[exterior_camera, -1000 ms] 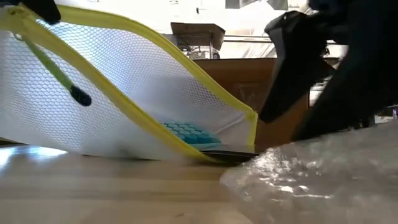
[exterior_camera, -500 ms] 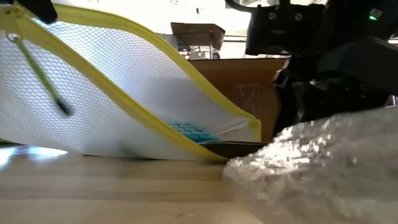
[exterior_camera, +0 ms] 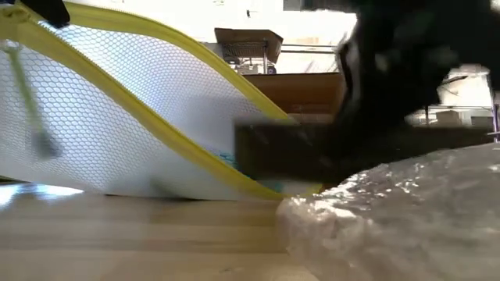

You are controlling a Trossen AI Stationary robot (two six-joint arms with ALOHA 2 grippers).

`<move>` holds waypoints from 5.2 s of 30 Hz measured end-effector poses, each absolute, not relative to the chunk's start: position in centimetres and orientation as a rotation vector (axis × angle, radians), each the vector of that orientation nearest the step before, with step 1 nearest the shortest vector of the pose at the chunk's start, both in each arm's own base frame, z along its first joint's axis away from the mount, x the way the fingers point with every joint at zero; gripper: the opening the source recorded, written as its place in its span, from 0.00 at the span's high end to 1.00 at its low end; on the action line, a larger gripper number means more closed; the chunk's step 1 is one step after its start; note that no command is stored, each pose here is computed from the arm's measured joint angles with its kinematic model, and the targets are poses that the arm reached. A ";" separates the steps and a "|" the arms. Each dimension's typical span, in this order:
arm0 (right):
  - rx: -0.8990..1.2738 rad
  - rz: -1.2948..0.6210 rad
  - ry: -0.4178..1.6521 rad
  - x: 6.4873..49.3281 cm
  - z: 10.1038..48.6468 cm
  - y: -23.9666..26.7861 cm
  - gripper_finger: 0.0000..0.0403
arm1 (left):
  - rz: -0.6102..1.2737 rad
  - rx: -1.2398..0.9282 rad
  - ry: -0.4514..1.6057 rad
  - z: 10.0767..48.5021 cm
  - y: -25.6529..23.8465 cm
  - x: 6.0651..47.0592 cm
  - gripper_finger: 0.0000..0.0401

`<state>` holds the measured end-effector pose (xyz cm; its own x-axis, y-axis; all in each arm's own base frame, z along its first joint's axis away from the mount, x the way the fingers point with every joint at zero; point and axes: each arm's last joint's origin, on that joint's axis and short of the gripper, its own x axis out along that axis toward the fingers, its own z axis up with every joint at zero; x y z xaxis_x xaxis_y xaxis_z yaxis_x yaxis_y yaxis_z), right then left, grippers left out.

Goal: Unpack boxes
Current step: Put the black pen pack into the transparent zipper bag, then put the blue scented candle into the transparent zipper bag

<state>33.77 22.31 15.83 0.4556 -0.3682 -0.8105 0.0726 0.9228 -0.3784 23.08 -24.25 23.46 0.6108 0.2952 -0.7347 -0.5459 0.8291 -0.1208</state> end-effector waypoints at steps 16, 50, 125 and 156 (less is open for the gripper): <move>-0.672 -0.178 0.537 41.0 16.6 20.7 0.94 | 0.491 -0.358 0.762 23.7 -24.2 22.9 1.00; -0.538 -0.001 0.627 43.1 15.8 15.9 0.23 | 0.589 -0.340 0.761 23.7 -23.3 22.2 1.00; 0.042 -0.133 0.696 36.8 19.4 9.0 0.88 | 0.728 -0.472 0.591 22.4 -27.4 18.5 1.00; -0.338 -0.212 1.011 35.8 33.9 -2.0 0.66 | 1.056 -0.505 0.756 25.2 -21.0 21.8 0.61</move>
